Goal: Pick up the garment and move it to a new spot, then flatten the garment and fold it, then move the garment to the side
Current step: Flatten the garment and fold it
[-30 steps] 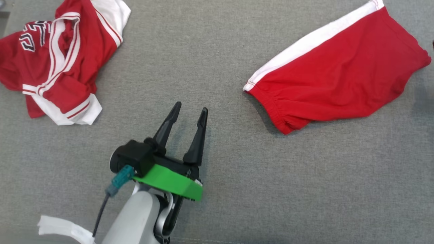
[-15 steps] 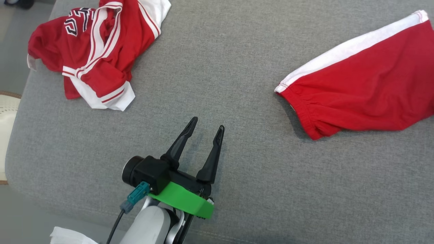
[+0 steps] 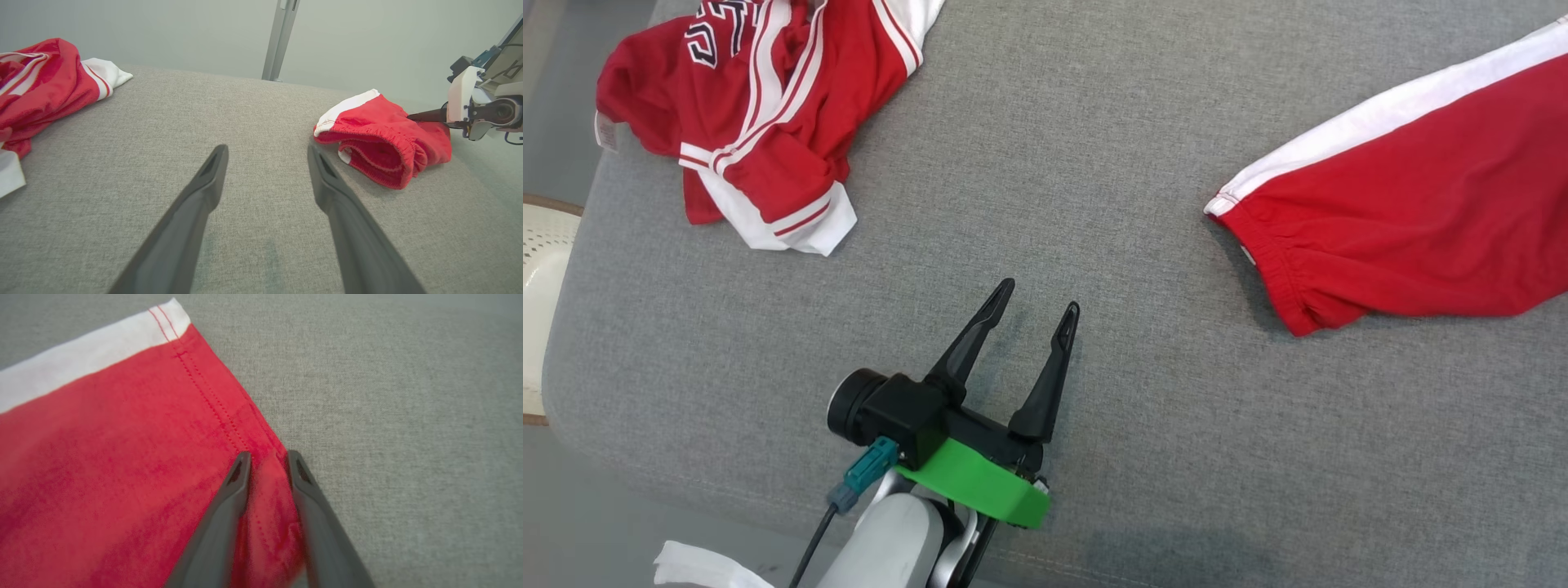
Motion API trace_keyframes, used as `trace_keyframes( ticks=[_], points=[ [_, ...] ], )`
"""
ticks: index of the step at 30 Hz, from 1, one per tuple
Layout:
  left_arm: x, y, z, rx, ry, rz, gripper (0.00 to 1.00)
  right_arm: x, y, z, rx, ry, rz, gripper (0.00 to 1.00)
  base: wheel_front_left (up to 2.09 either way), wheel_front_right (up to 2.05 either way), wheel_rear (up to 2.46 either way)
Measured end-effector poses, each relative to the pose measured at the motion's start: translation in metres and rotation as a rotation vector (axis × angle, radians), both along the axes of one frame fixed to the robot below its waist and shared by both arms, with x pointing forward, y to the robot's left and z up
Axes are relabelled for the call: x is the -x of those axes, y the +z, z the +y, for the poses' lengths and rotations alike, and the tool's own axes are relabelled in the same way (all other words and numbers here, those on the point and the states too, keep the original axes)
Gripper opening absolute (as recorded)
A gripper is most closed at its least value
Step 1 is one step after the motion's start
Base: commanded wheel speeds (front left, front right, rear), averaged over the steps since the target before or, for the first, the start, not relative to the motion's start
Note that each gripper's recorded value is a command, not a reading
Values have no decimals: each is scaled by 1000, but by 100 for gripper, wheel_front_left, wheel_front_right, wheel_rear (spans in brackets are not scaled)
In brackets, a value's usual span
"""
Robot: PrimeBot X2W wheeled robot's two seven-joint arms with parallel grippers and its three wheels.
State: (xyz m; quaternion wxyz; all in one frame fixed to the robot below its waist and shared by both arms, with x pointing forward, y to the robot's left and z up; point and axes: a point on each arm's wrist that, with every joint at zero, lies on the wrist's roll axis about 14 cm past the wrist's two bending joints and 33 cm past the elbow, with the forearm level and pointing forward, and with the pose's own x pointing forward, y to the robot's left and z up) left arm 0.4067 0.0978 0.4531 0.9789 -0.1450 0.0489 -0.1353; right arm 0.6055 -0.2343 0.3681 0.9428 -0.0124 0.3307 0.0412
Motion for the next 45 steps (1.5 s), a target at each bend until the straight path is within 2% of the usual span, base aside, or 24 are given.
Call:
trace_keyframes(
  ticks=[2,3,13,17,25,31,38,45],
  points=[
    [-1,0,-2,-2,-7,-2,100,2,-2,0,-6,-3,13,10,0,0,0],
    [-1,0,-3,-1,-11,-2,100,3,-3,0,-8,-5,15,0,0,0,0],
    [-6,1,-16,5,-51,-13,100,15,11,-20,-44,-66,-60,0,0,0,0],
    [-7,3,-26,13,-81,-24,100,33,15,-42,-60,-122,-88,0,0,0,0],
    [-6,9,-53,33,-157,-45,100,85,23,-99,-22,-231,-108,0,0,0,0],
    [-6,16,-70,47,-207,-64,100,100,42,-119,-7,-260,-168,0,0,0,0],
    [-1,21,-84,55,-246,-75,100,95,79,-106,-12,-189,-294,0,0,0,0],
    [6,27,-89,57,-261,-86,100,83,123,-65,-63,-57,-417,0,0,0,0]
  ],
)
